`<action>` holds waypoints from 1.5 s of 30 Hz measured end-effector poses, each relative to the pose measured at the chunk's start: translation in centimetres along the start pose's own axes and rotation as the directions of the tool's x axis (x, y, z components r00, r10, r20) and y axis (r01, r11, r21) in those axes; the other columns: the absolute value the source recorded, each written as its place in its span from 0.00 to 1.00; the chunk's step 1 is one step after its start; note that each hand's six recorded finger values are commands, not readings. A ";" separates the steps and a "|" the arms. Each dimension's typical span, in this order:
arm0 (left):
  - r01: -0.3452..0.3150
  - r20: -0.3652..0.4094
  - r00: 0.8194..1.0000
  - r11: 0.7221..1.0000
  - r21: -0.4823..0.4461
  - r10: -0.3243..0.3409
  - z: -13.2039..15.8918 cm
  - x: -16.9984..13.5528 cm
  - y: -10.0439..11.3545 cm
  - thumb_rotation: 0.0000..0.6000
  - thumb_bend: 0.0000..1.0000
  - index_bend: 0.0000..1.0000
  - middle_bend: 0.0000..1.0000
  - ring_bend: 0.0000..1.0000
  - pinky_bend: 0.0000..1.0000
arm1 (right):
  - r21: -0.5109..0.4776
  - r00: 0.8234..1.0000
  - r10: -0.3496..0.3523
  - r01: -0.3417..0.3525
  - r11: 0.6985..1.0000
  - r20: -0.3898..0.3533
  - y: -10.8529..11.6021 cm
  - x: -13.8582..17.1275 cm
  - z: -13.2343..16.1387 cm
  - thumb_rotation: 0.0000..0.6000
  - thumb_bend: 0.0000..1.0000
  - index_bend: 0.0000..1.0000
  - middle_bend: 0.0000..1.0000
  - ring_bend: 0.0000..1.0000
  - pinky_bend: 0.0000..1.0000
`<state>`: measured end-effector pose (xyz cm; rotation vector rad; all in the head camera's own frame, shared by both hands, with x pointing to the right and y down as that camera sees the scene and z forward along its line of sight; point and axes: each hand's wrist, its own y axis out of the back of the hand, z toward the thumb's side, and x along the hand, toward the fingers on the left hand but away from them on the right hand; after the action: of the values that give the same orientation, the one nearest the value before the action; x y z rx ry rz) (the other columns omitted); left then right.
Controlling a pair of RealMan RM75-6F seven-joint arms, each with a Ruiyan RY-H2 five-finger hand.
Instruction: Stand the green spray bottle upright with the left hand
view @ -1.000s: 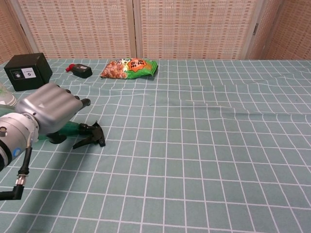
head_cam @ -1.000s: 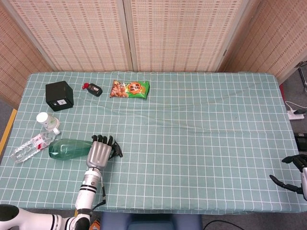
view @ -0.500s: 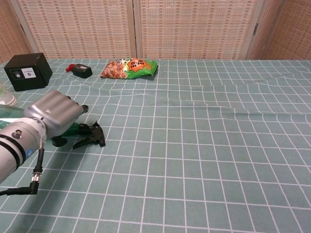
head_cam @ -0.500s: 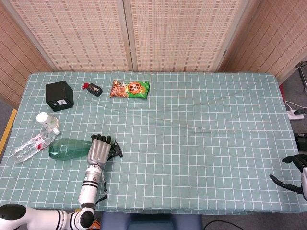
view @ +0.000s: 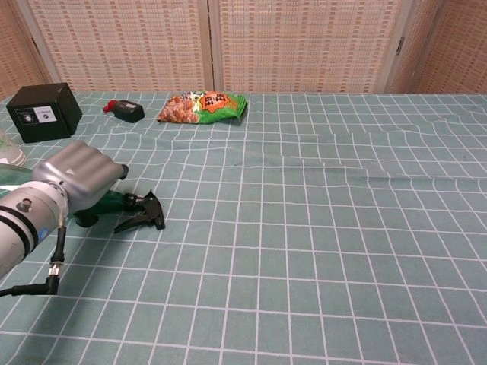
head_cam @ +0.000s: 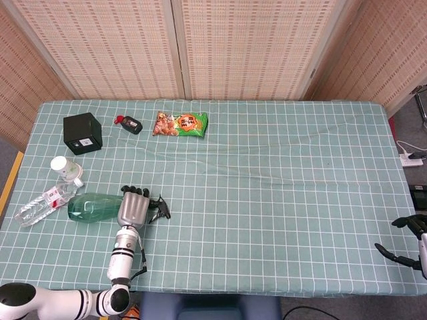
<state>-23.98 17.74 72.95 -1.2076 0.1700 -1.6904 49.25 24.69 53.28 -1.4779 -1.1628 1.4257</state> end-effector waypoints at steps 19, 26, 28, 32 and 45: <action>0.032 -0.017 0.999 0.999 0.024 -0.031 -0.6 0.2 -1.6 1.00 0.28 0.47 0.50 0.43 0.34 | -0.002 1.000 -0.007 0.007 1.000 -0.002 0.0 0.0 0.0 1.00 0.00 0.47 0.48 0.33 0.29; -0.009 -0.011 1.000 1.000 0.012 0.009 -0.6 0.1 -0.6 1.00 0.28 0.52 0.55 0.48 0.37 | -0.002 1.000 -0.007 0.007 1.000 -0.002 0.0 0.0 0.0 1.00 0.00 0.47 0.48 0.33 0.29; -0.028 -0.010 1.000 1.000 -0.004 0.028 -0.6 0.1 -0.1 1.00 0.28 0.54 0.57 0.49 0.39 | -0.002 1.000 -0.006 0.006 1.000 -0.002 0.0 0.0 0.0 1.00 0.00 0.47 0.48 0.34 0.29; -0.092 -0.005 0.996 0.994 -0.056 0.092 -0.8 -0.1 2.1 1.00 0.29 0.58 0.61 0.52 0.42 | -0.004 1.000 -0.006 0.006 1.000 -0.001 0.0 0.0 0.0 1.00 0.00 0.47 0.48 0.33 0.29; -0.372 -0.120 0.928 0.895 -0.247 0.353 -6.7 -1.1 11.3 1.00 0.38 0.65 0.69 0.58 0.47 | -0.007 1.000 -0.010 0.010 1.000 -0.002 0.1 0.1 -0.1 1.00 0.00 0.47 0.48 0.33 0.29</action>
<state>-21.95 10.40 62.14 -1.2202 0.6472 -1.4093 49.33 24.74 53.19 -1.4760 -1.1736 1.4145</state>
